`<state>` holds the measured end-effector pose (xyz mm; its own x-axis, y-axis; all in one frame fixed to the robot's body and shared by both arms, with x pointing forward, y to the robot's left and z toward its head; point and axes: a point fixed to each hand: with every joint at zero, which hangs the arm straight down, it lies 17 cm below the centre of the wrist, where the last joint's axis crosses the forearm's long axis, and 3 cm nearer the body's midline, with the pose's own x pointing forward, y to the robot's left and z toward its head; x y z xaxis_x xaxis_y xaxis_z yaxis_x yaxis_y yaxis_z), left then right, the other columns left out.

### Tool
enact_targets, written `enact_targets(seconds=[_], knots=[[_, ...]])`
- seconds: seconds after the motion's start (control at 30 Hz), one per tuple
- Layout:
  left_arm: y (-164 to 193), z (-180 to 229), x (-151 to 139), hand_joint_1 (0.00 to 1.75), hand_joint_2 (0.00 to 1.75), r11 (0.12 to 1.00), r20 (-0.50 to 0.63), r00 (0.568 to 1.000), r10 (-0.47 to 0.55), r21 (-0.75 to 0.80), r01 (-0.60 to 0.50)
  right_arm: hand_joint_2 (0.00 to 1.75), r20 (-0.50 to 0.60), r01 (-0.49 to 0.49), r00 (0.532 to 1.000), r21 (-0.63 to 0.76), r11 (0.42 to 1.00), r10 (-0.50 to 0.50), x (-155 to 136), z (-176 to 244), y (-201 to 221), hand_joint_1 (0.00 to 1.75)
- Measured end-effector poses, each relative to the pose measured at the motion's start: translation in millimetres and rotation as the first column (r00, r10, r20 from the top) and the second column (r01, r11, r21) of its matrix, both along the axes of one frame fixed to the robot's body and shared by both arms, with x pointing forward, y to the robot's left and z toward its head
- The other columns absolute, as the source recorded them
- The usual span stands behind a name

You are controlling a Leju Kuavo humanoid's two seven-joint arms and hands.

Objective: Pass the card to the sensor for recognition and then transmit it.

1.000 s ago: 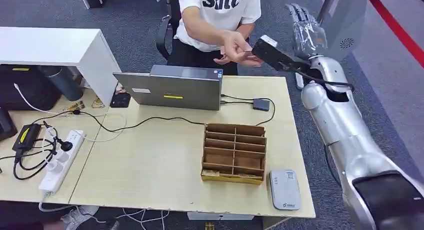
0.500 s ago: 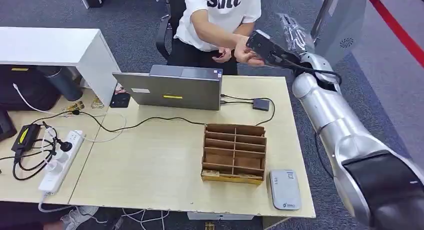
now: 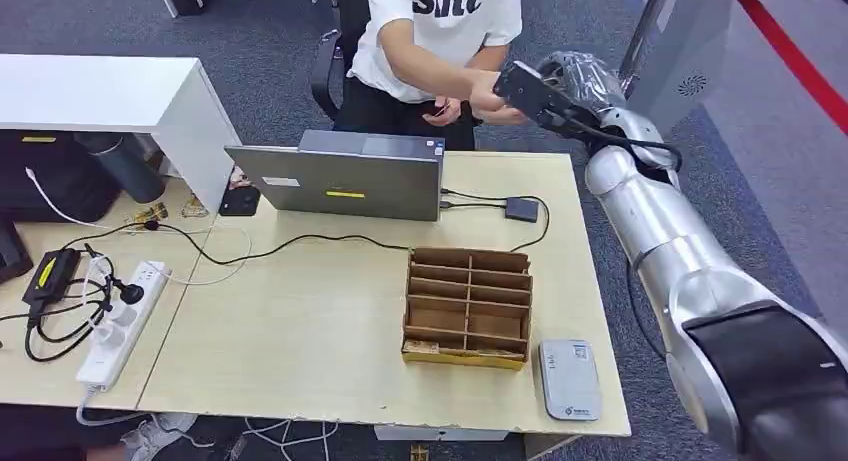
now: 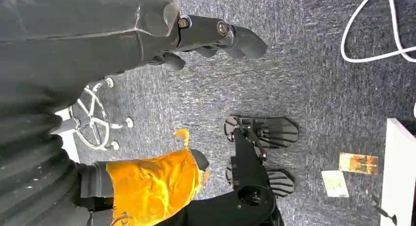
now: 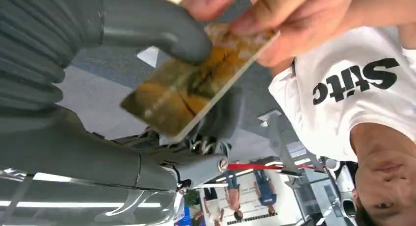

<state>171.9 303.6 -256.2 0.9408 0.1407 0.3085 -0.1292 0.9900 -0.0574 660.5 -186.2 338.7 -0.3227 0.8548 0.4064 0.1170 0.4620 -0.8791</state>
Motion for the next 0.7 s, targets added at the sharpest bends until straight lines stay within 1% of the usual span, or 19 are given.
enact_targets(seconds=[0.3, 0.4, 0.5, 0.7], knots=[[0.0, 0.7, 1.3, 0.0, 1.75, 1.0, 0.015, 1.0, 0.014, -0.005, -0.014, 1.75, 0.012, 0.001, 1.0, -0.003, 1.0, -0.001, -0.2, 1.7, -0.3, 1.75], [0.0, 0.3, 0.0, 0.0, 1.75, 1.0, 0.015, 1.0, 0.018, -0.006, -0.018, 1.75, 0.045, -0.005, 0.999, 0.0, 1.0, 0.005, -1.6, 6.6, 0.5, 1.75], [0.1, -0.2, -2.6, 0.0, 1.75, 1.0, 0.019, 0.999, 0.027, -0.008, -0.027, 1.75, 0.113, 0.002, 0.994, 0.003, 1.0, -0.002, -5.8, 15.3, -2.4, 1.75], [0.3, -1.5, -7.5, 0.0, 1.75, 1.0, 0.014, 0.999, 0.03, -0.008, -0.03, 1.75, 0.128, 0.003, 0.992, -0.001, 1.0, -0.002, -8.7, 13.7, -5.0, 1.75]])
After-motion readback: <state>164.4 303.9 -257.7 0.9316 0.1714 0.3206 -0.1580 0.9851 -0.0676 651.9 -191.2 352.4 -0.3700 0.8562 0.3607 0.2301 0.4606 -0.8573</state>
